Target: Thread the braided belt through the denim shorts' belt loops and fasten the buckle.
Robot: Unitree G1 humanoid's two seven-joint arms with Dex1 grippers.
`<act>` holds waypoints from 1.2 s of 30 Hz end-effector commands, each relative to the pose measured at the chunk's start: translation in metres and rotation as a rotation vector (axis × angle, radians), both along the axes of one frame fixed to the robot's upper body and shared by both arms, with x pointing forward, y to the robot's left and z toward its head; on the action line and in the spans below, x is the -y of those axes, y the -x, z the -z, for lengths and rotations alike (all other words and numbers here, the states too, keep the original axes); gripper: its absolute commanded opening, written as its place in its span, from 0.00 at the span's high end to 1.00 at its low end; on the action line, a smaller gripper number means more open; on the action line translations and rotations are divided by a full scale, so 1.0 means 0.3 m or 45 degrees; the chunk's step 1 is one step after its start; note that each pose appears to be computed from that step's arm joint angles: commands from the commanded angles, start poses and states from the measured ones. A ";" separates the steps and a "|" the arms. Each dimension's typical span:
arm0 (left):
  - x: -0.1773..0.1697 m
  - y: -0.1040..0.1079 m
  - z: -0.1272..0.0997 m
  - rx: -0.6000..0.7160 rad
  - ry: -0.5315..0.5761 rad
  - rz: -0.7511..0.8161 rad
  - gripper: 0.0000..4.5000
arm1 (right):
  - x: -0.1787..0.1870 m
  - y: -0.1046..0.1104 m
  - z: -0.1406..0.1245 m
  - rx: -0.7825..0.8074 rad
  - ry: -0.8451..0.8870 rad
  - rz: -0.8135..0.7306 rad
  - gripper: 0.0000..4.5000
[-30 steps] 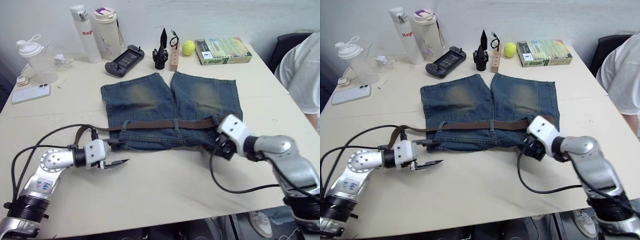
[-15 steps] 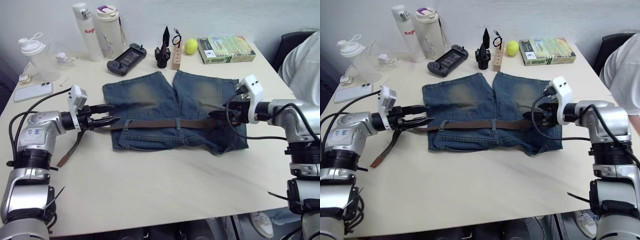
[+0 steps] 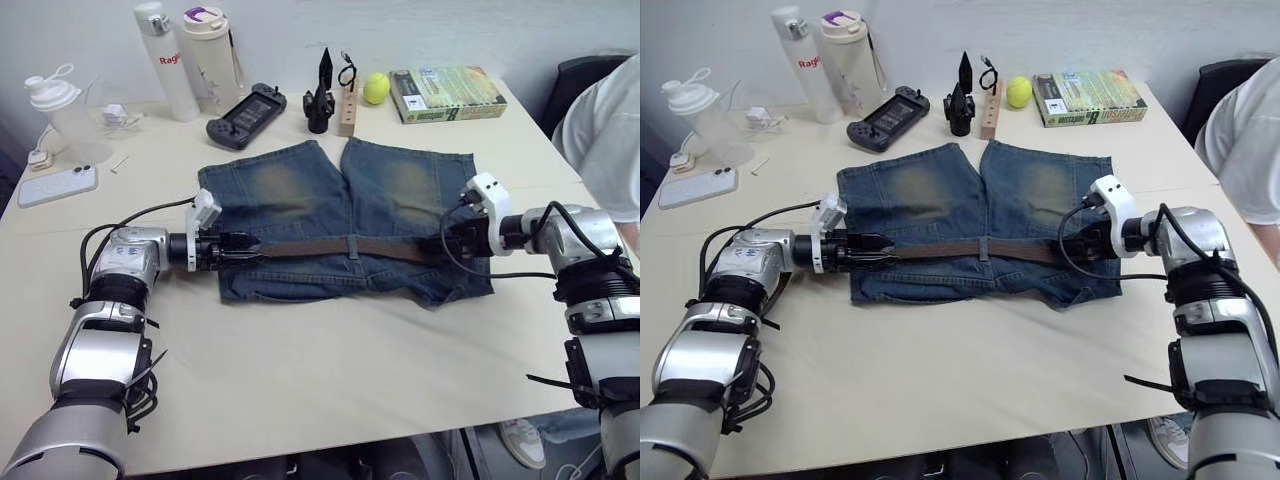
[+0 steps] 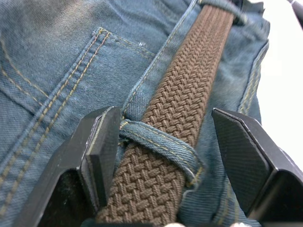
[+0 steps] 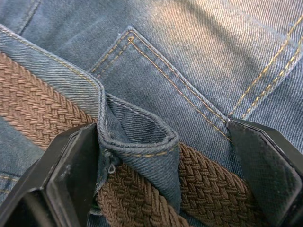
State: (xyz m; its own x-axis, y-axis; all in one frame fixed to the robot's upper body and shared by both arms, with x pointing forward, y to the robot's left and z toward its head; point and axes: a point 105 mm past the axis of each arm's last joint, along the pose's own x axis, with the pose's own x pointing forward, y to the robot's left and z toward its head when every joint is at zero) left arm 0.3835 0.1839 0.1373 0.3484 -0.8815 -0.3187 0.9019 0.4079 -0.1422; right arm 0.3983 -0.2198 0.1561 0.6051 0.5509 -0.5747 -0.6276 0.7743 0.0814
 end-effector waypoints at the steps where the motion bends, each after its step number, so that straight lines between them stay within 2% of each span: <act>1: -0.005 -0.007 0.025 -0.010 -0.024 -0.032 0.36 | -0.008 0.000 -0.014 0.025 -0.002 -0.043 0.29; 6: -0.003 -0.001 0.022 0.023 -0.047 0.005 0.80 | -0.015 -0.010 -0.033 0.084 -0.031 -0.051 0.82; 7: -0.003 0.000 0.024 0.025 -0.051 0.009 0.84 | -0.018 -0.012 -0.037 0.094 -0.038 -0.052 0.85; 8: -0.004 0.003 0.029 0.026 -0.059 0.016 0.93 | -0.021 -0.013 -0.038 0.101 -0.040 -0.053 0.99; 21: 0.004 -0.003 0.019 0.082 -0.021 -0.001 0.93 | -0.054 0.003 -0.061 0.237 -0.119 -0.070 0.99; 28: 0.002 -0.009 0.013 0.122 -0.023 -0.021 0.93 | -0.071 0.013 -0.067 0.334 -0.033 -0.153 0.99; 34: -0.004 0.027 -0.040 0.351 -0.017 0.032 0.93 | -0.095 0.042 -0.096 0.491 0.007 -0.233 0.99; 36: -0.014 0.056 -0.062 0.522 -0.060 0.037 0.93 | -0.110 0.088 -0.106 0.579 0.065 -0.343 0.99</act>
State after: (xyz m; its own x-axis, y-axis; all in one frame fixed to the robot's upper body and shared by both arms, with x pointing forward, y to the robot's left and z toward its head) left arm 0.3701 0.1833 0.1309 0.3962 -0.8824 -0.2537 0.9180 0.3859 0.0912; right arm 0.3823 -0.1952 0.1670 0.6605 0.6478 -0.3798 -0.7397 0.6481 -0.1810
